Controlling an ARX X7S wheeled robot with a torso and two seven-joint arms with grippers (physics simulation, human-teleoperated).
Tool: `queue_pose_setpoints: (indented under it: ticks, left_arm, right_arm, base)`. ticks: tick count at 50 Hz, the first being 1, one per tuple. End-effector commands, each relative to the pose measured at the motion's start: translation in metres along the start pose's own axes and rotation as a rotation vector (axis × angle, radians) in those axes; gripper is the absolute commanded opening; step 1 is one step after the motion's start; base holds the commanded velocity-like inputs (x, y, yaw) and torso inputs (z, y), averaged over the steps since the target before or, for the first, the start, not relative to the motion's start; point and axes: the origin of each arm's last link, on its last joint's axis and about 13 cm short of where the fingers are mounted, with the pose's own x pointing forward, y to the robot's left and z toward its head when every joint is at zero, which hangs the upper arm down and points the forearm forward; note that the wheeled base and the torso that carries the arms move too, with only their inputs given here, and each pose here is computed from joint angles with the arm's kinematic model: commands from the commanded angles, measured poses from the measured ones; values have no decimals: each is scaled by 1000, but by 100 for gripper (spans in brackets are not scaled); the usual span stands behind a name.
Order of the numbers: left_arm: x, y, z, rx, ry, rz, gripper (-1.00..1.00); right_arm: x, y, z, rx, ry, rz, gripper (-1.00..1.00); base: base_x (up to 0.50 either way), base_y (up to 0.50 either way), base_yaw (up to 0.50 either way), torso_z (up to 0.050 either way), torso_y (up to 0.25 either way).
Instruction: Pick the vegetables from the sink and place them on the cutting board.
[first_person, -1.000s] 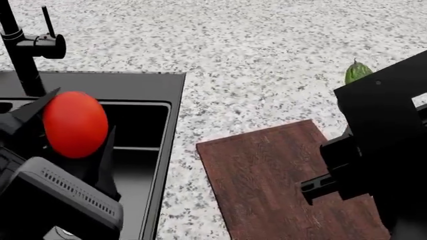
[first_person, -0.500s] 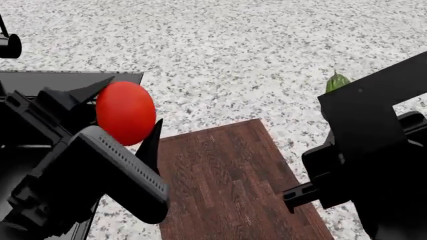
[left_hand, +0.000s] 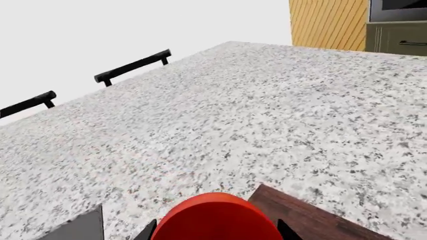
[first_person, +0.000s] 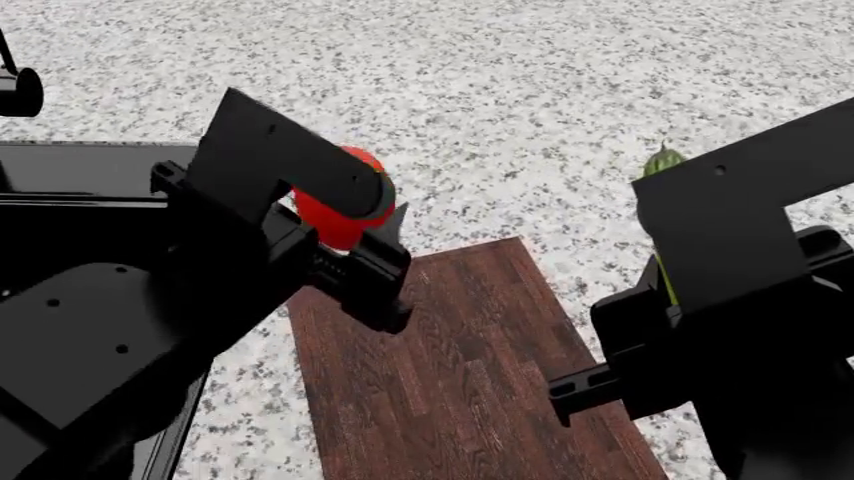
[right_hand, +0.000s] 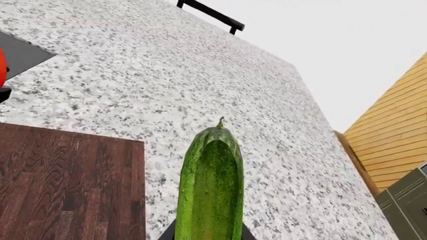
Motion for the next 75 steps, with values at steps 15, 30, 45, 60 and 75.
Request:
queue_pose_setpoints:
  ticks: [15, 30, 45, 60, 75]
  left_arm:
    - [21, -9, -24, -191, 87, 27, -100]
    - [9, -23, -38, -130, 116, 8, -100]
    - [18, -22, -60, -142, 182, 32, -100]
    - [17, -25, -67, -155, 184, 17, -100]
    - [10, -25, -54, -121, 119, 15, 100]
  right_arm:
    - [-2, 3, 3, 0, -58, 22, -100]
    - [0, 3, 1, 14, -62, 32, -100]
    - [3, 4, -3, 33, -61, 45, -100]
    - [3, 5, -4, 40, -64, 46, -100]
    - [5, 6, -6, 40, -60, 55, -100]
  base:
    - [0, 0, 0, 0, 1]
    - [0, 0, 0, 0, 0]
    - [0, 0, 0, 0, 1]
    - [0, 0, 0, 1, 1]
    - [0, 0, 0, 0, 0]
